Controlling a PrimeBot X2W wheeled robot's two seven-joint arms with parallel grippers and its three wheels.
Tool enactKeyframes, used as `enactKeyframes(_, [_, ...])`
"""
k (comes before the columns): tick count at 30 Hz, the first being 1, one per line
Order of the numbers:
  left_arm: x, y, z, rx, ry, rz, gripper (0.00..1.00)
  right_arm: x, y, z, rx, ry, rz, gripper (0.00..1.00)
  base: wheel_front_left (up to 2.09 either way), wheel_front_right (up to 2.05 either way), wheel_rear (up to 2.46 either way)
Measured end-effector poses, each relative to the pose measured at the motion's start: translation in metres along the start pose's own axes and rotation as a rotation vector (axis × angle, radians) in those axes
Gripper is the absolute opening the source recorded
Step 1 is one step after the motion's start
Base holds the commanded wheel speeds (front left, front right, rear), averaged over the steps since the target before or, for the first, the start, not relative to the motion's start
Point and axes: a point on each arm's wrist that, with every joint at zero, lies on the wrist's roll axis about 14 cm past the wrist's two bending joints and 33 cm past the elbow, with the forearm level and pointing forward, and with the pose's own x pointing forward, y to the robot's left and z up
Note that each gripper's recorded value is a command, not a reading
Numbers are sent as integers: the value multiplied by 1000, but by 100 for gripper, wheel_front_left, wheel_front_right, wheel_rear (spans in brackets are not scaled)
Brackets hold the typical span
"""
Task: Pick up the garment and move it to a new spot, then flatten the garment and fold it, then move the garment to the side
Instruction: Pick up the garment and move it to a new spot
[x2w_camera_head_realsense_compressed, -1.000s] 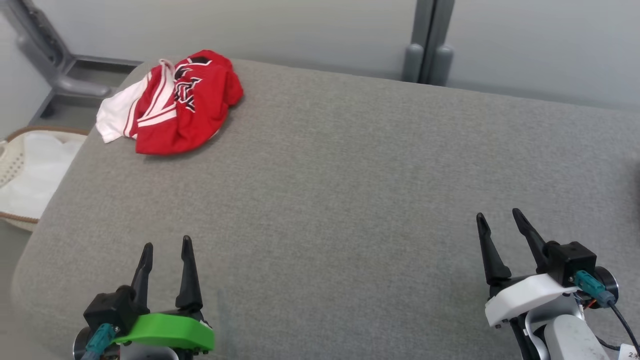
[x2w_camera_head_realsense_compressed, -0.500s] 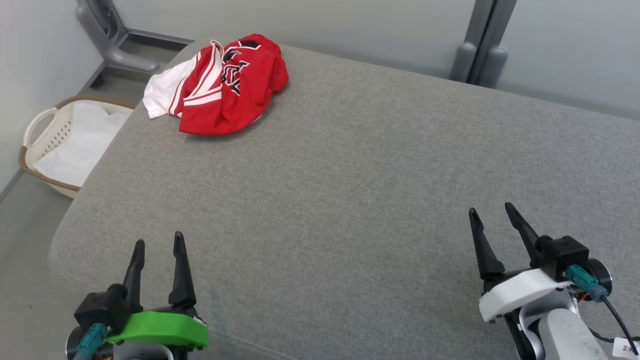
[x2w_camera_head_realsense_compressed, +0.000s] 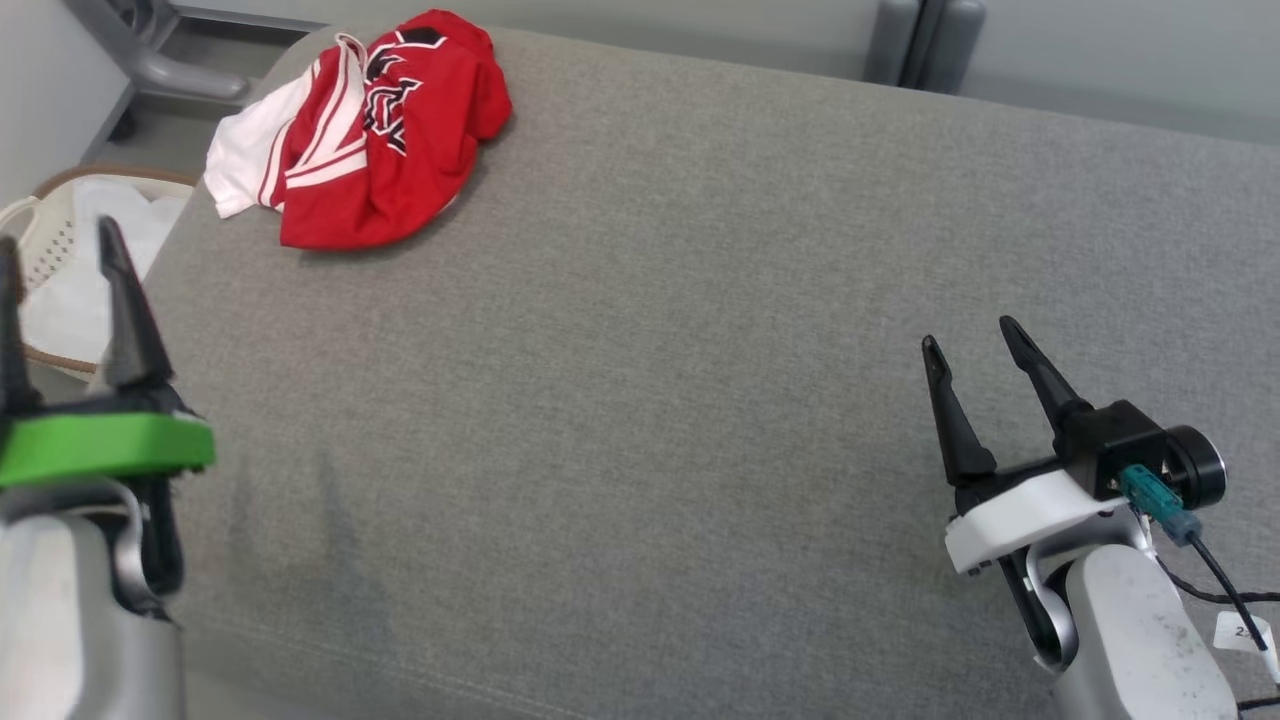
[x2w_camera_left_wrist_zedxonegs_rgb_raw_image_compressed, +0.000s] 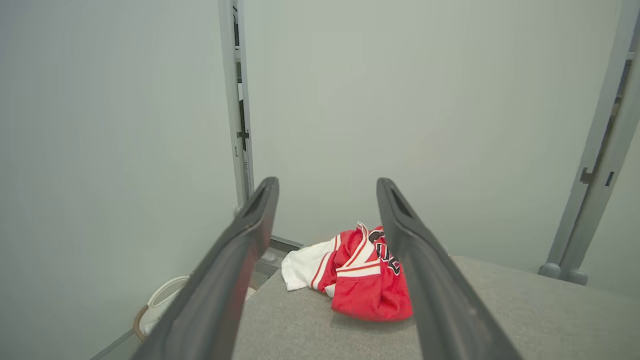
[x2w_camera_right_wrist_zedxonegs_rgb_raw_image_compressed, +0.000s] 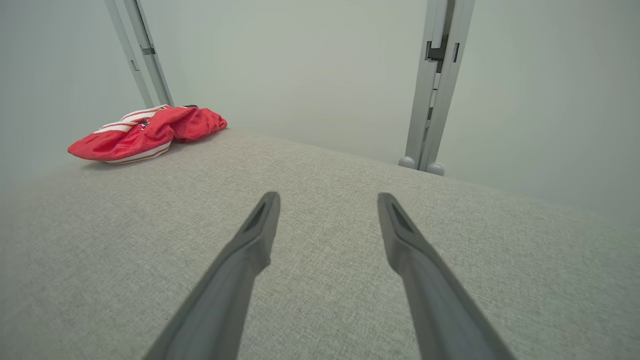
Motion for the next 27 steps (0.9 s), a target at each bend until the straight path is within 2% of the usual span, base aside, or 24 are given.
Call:
enactKeyframes(5, [58,4,5,27,3,-12,100,2,-12,-3,-27,-2,-17,100,0,0,0])
enactKeyframes(11, [101,-3,-42,18,176,-15,100,4,-28,-14,-60,14,-38,100,0,0,0])
enactKeyframes(16, [112,-14,-106,6,358,-13,100,3,-44,-29,-81,47,-66,100,0,0,0])
enactKeyframes(21, [102,-20,-173,-15,542,16,100,0,-60,-47,-90,86,-98,100,0,0,0])
enactKeyframes(27, [90,-17,-223,8,669,41,100,-7,-76,-66,-91,130,-133,100,0,0,0])
